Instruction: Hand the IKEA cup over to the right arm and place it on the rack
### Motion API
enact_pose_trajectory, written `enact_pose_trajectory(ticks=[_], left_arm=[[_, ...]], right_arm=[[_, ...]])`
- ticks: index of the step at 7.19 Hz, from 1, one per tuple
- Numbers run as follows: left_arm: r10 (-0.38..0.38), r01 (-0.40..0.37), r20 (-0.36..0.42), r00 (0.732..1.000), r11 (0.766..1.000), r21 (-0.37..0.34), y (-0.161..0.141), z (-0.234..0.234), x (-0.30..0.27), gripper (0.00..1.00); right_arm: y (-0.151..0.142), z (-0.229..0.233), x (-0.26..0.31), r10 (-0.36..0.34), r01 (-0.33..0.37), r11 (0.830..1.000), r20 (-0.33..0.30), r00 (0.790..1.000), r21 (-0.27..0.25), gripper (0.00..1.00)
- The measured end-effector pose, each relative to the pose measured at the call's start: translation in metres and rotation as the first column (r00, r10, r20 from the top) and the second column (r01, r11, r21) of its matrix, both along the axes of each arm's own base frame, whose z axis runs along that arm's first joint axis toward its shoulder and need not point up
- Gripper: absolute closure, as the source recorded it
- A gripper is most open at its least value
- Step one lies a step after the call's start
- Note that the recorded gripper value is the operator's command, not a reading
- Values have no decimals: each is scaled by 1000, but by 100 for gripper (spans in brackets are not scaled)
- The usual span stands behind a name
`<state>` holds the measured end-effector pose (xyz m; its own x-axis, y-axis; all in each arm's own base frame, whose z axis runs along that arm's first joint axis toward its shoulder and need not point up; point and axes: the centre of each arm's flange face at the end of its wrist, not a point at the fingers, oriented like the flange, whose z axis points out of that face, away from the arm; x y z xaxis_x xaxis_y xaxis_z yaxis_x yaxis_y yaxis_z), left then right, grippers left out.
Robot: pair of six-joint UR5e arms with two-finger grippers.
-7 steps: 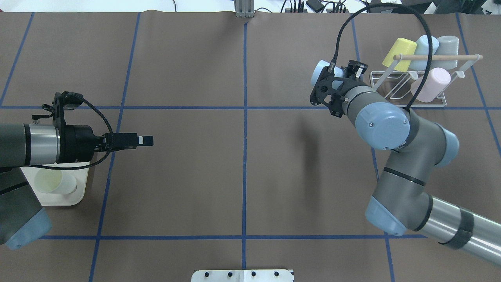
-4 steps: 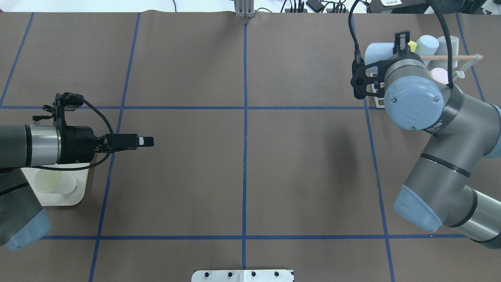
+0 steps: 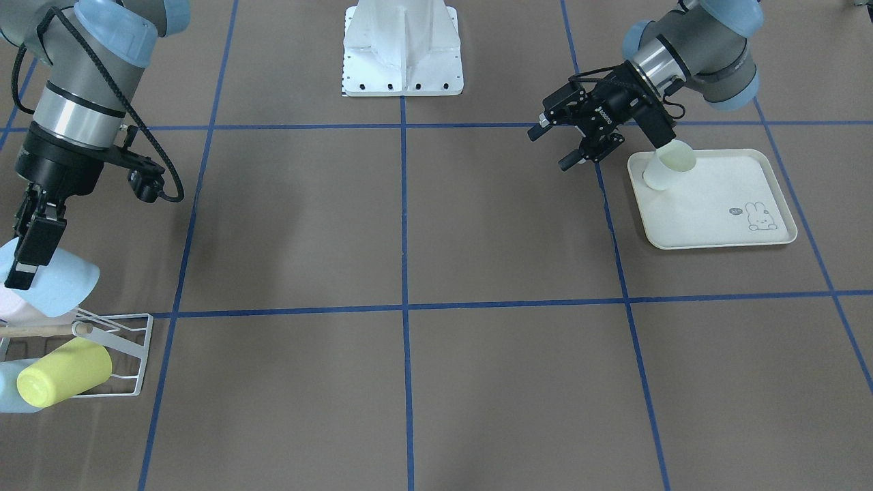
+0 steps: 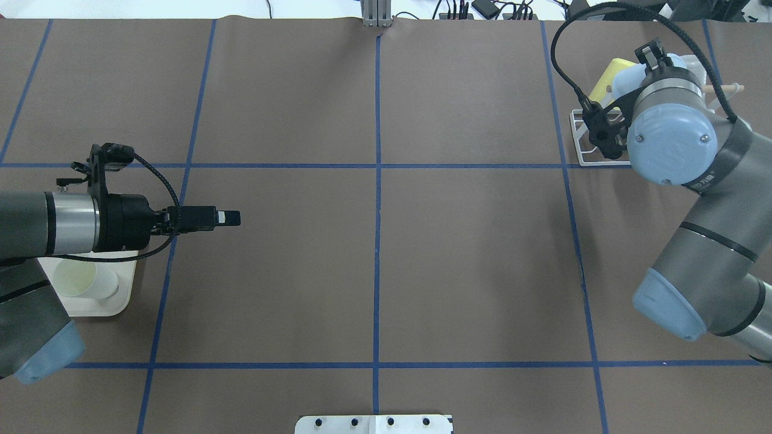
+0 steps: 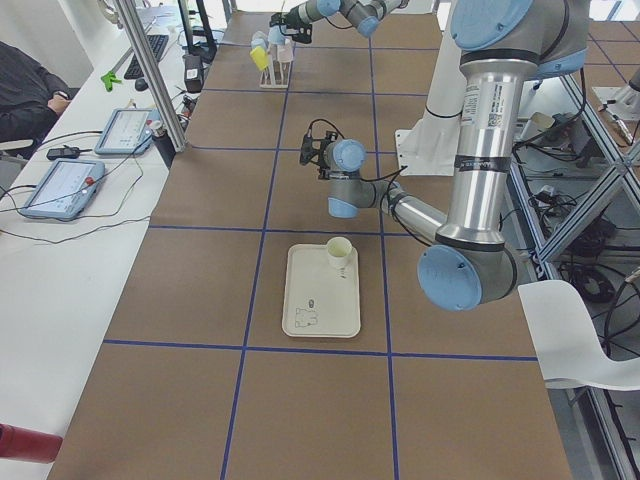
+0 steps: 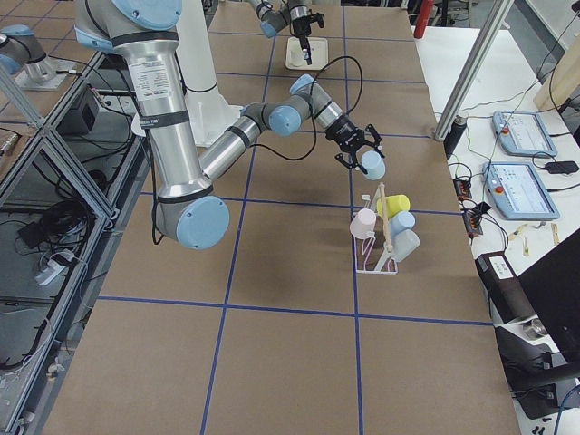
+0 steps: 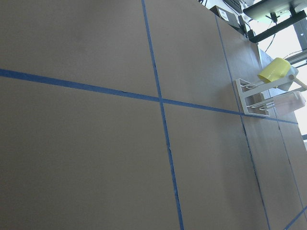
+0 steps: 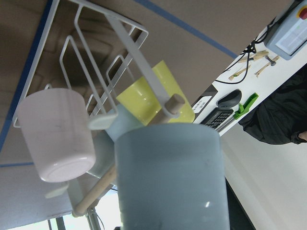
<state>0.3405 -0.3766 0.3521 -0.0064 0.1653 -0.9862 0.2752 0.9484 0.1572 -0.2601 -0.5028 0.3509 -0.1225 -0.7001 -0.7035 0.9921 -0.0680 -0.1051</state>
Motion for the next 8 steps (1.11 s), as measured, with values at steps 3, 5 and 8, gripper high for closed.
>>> enact_pose_trajectory(ticks=[3,5,8], left_arm=[[3,-3,-1,1000,1000,1,0,-1,2,0],[3,-3,-1,1000,1000,1,0,-1,2,0],[3,-3,-2,1000,1000,1,0,-1,2,0]], right_arm=[[-3,32,5,-22,18,999,-81,997,-43,100],[-7,41,0,-16,12,999,-86,996,-53,100],[-6,43,-7,0,-4,998,-63,998,-55,100]])
